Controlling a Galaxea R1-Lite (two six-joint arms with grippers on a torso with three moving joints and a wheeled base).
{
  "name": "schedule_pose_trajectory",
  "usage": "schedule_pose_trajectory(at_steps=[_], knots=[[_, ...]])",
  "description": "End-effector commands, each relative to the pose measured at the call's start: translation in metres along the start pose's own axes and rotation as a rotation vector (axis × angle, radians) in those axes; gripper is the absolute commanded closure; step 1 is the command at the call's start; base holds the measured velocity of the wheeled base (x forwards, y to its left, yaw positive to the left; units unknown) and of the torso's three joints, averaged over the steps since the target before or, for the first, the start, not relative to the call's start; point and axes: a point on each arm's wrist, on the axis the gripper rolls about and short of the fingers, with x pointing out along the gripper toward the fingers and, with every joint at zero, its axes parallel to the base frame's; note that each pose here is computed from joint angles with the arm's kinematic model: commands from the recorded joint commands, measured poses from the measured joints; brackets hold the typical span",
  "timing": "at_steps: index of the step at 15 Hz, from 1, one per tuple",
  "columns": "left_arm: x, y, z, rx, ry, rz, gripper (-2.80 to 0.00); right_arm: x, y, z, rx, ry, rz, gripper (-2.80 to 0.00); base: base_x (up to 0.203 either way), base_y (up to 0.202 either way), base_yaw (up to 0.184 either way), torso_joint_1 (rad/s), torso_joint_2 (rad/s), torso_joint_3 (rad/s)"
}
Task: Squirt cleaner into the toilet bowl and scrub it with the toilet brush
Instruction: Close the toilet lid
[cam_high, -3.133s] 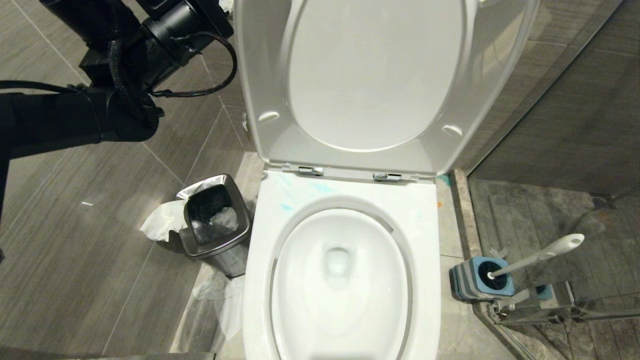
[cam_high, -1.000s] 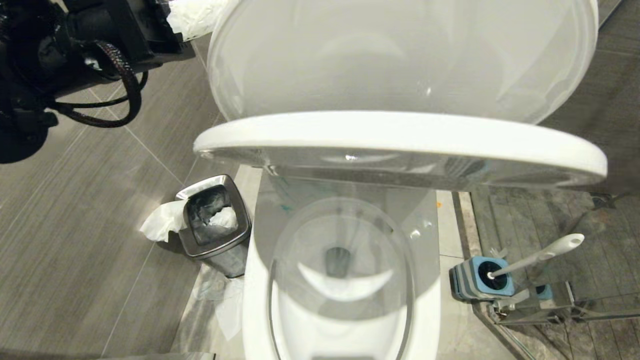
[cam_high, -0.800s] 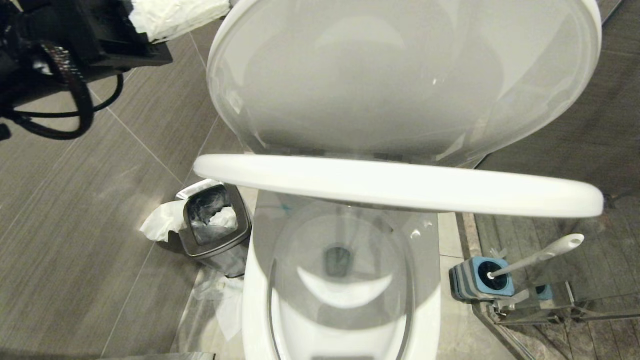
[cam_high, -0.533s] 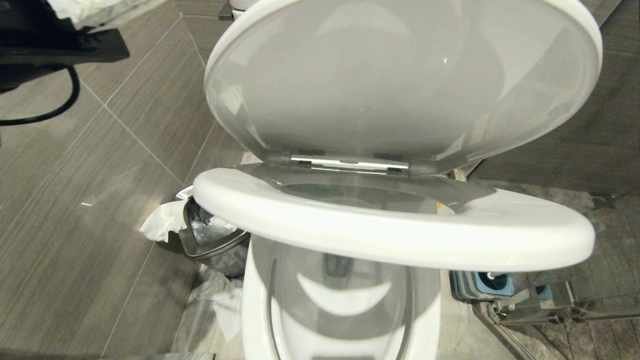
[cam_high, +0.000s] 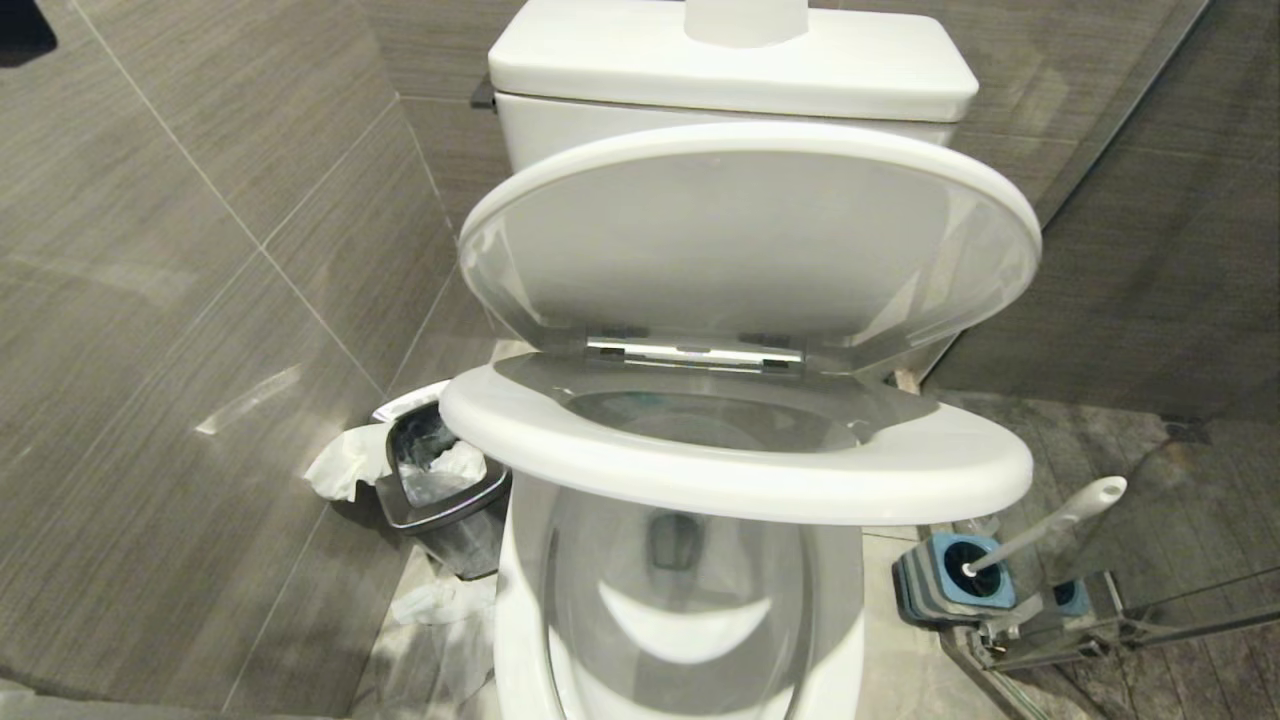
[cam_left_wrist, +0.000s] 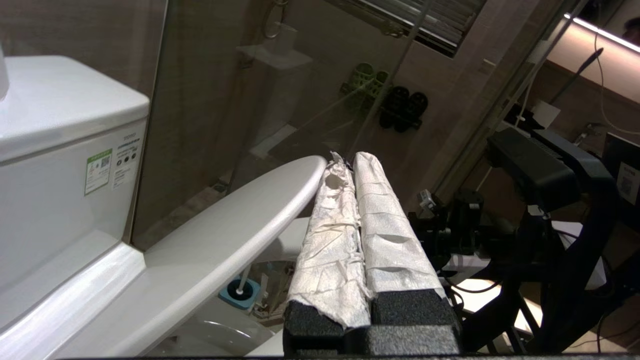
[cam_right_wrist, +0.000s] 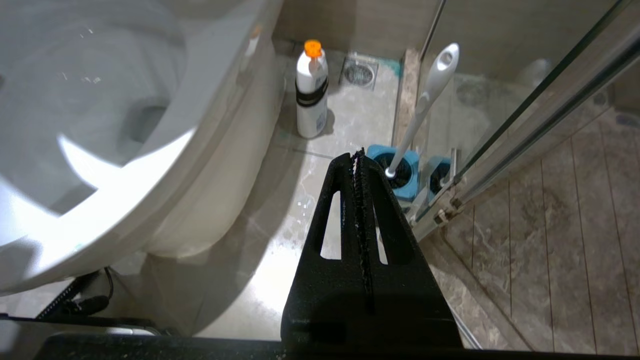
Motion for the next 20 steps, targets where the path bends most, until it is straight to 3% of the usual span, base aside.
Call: schedule_pose_trajectory(at_steps=[1,8,11,12,15,17,19,20], knots=[[-0.002,-0.009,0.004,0.02,-0.004,-0.01,0.0,0.0,0.0,0.0,0.0,0.001,0.0,0.0,0.0,0.0,0.0,-0.002,0.01,0.199],[-0.004,-0.02,0.006,0.001,0.003,-0.028,0.0,0.0,0.0,0.0,0.0,0.002,0.0,0.0,0.0,0.0,0.0,0.0,0.0,0.17],[0.002,-0.027,0.036,-0.003,-0.027,-0.054,0.0,0.0,0.0,0.0,0.0,0.002,0.0,0.0,0.0,0.0,0.0,0.002,0.0,0.011],[0.003,-0.028,0.042,-0.039,-0.03,-0.043,0.0,0.0,0.0,0.0,0.0,0.0,0.0,0.0,0.0,0.0,0.0,0.0,0.0,0.0],[0.008,-0.023,0.058,-0.13,-0.096,0.099,0.0,0.0,0.0,0.0,0.0,0.001,0.0,0.0,0.0,0.0,0.0,0.0,0.0,0.0],[0.017,-0.007,0.066,-0.179,-0.103,0.254,0.0,0.0,0.0,0.0,0.0,0.001,0.0,0.0,0.0,0.0,0.0,0.0,0.0,0.0],[0.034,0.014,0.054,-0.066,-0.053,0.505,0.0,0.0,0.0,0.0,0.0,0.0,0.001,0.0,0.0,0.0,0.0,0.0,0.0,0.0],[0.051,0.016,0.045,-0.029,-0.022,0.561,0.0,0.0,0.0,0.0,0.0,0.0,0.0,0.0,0.0,0.0,0.0,0.0,0.0,0.0]])
